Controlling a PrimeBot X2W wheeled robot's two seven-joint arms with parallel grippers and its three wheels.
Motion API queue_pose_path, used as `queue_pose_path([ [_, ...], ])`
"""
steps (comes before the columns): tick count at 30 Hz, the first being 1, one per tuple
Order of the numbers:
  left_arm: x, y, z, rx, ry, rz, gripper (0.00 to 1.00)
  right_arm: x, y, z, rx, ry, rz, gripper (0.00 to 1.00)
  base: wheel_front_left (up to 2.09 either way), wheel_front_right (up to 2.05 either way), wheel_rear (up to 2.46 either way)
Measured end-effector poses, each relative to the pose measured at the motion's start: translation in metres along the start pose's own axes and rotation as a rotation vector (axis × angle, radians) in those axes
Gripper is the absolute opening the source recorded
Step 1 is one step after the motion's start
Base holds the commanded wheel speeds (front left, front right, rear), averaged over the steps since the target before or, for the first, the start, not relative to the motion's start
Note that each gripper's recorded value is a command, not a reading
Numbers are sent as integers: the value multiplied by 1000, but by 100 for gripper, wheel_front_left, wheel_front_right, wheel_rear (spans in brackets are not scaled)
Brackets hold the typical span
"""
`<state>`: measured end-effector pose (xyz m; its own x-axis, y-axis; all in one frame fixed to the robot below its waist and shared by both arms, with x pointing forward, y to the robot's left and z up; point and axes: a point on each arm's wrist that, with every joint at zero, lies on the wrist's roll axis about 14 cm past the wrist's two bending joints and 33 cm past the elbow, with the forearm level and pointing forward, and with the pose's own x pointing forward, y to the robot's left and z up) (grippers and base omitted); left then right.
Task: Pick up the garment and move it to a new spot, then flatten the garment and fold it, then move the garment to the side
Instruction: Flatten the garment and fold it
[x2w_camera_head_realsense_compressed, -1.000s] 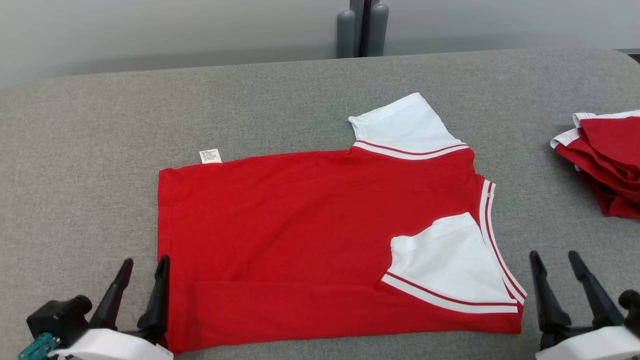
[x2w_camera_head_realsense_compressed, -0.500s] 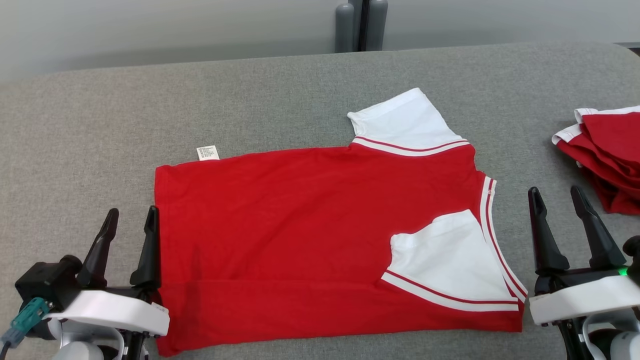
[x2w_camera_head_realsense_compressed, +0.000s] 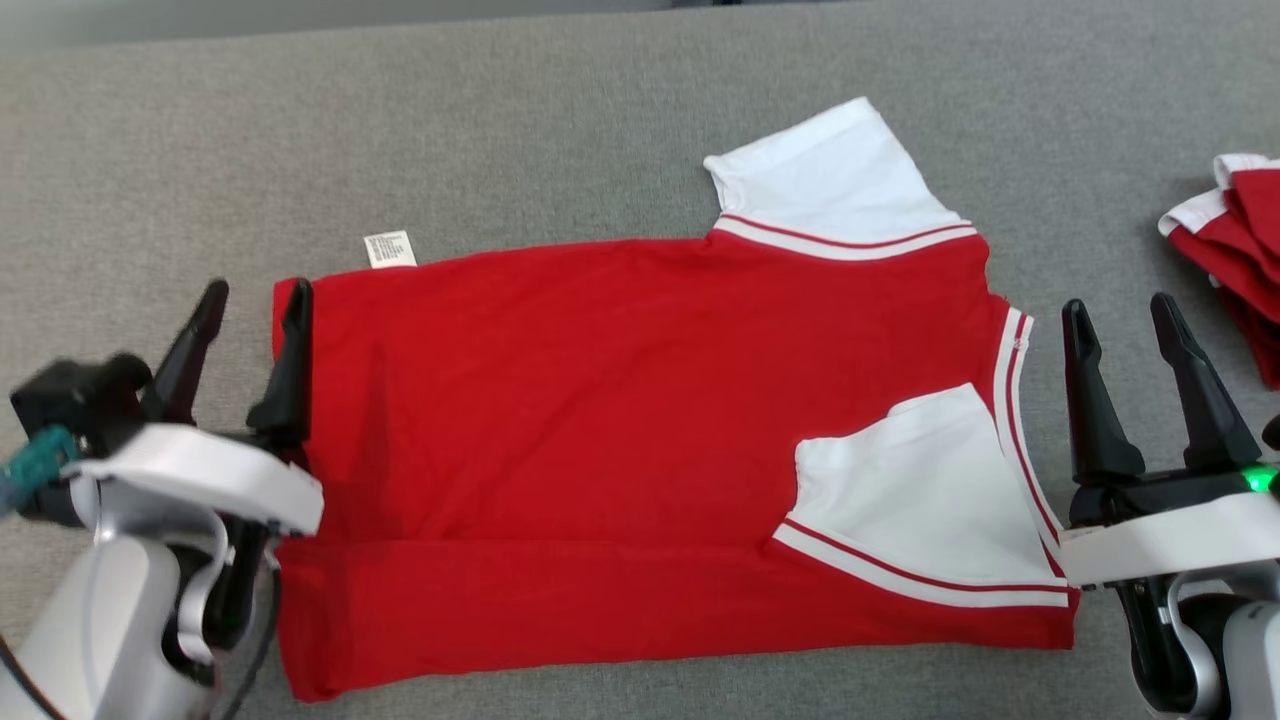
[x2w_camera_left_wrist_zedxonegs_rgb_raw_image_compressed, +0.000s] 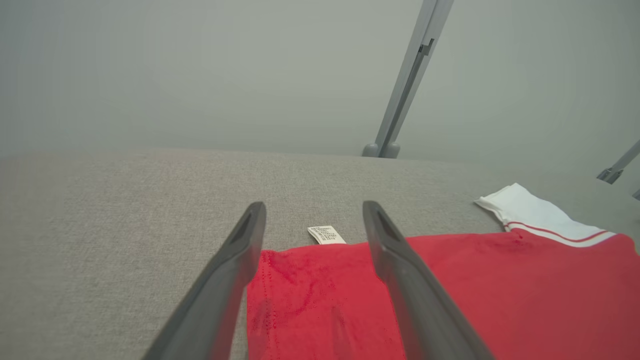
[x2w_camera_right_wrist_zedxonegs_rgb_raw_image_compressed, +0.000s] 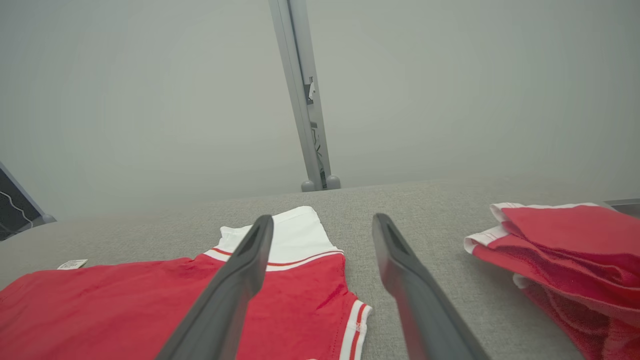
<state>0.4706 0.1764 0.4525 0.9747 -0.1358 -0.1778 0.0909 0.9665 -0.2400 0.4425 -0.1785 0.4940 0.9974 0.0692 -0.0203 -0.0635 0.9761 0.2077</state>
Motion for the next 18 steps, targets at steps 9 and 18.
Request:
queue_pose_path([
  [9, 45, 26, -53, -52, 256, 24, 100, 18, -4, -24, 11, 35, -2, 100, 0, 0, 0],
  [18, 56, 37, -88, -74, 407, 32, 100, 24, -13, -28, 5, 32, -24, 100, 0, 0, 0],
])
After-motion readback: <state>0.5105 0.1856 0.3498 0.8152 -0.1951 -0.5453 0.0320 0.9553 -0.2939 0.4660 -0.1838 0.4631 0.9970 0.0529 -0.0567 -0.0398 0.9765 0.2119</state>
